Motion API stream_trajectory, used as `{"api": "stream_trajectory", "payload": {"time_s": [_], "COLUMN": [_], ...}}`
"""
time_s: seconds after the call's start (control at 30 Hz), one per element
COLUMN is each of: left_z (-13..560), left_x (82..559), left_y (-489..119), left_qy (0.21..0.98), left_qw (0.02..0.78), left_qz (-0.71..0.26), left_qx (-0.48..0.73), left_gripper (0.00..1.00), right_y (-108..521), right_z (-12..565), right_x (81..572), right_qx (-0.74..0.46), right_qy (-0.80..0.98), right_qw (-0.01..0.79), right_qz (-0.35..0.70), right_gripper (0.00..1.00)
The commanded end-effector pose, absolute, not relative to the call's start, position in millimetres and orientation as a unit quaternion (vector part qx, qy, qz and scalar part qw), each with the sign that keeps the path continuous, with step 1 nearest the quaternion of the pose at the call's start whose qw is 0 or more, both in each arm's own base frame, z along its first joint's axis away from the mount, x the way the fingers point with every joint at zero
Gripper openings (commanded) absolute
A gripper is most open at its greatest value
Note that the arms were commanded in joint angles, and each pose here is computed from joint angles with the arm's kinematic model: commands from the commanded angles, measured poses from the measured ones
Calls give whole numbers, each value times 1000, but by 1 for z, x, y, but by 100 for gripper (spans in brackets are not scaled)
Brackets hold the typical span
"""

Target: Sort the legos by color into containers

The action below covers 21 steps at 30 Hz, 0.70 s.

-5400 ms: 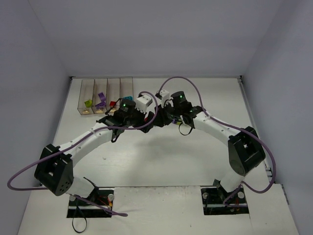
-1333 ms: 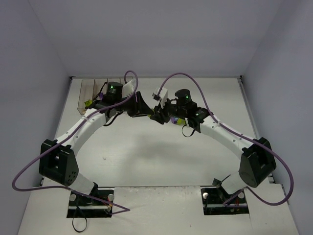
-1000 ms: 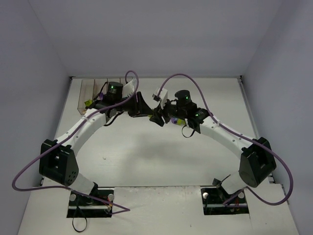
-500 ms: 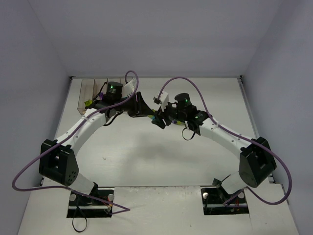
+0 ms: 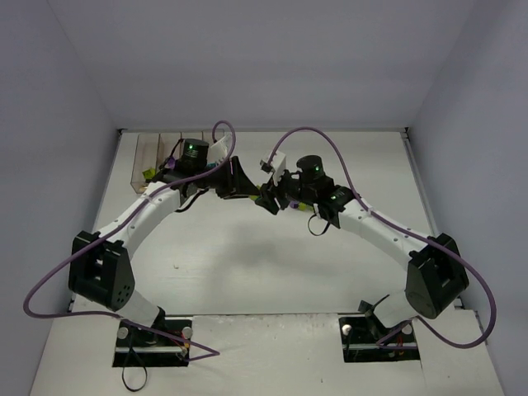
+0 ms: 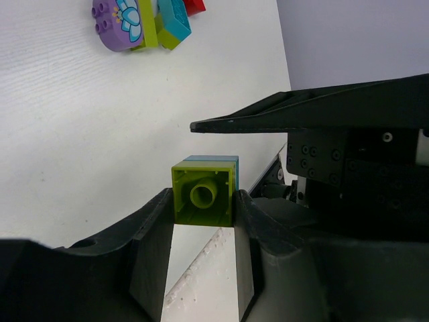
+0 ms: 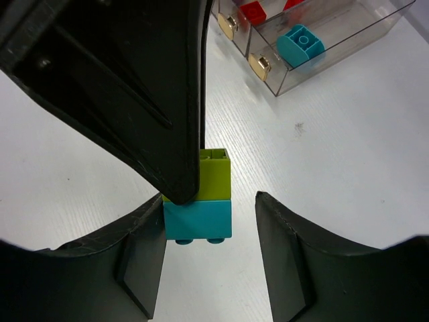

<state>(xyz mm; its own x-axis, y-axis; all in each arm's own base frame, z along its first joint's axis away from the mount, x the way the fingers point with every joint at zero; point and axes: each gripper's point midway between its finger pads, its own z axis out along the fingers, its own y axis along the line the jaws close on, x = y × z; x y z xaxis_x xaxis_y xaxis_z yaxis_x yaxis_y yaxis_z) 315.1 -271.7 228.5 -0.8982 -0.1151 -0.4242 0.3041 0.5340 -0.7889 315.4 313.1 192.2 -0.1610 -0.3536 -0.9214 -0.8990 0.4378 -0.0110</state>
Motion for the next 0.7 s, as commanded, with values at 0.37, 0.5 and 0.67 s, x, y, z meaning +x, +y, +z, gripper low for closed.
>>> {"api": "stream_trajectory", "payload": {"time_s": [0.37, 0.5, 0.67], "left_z": [261, 262, 265], "left_x": [334, 337, 337], "left_y": [-273, -272, -272], "left_qy": [828, 829, 827], "left_qw": [259, 258, 261], "left_qz": [-492, -491, -492], "left_qx": [75, 74, 76], "left_gripper": [5, 5, 5], "right_y": [320, 317, 316], "right_z": [245, 240, 236], "right_x": [324, 324, 325], "right_qx": [-442, -445, -445], "right_qy": [656, 659, 662], "right_qw": [537, 534, 532], "right_qz": [293, 288, 286], "right_gripper": [29, 42, 43]}}
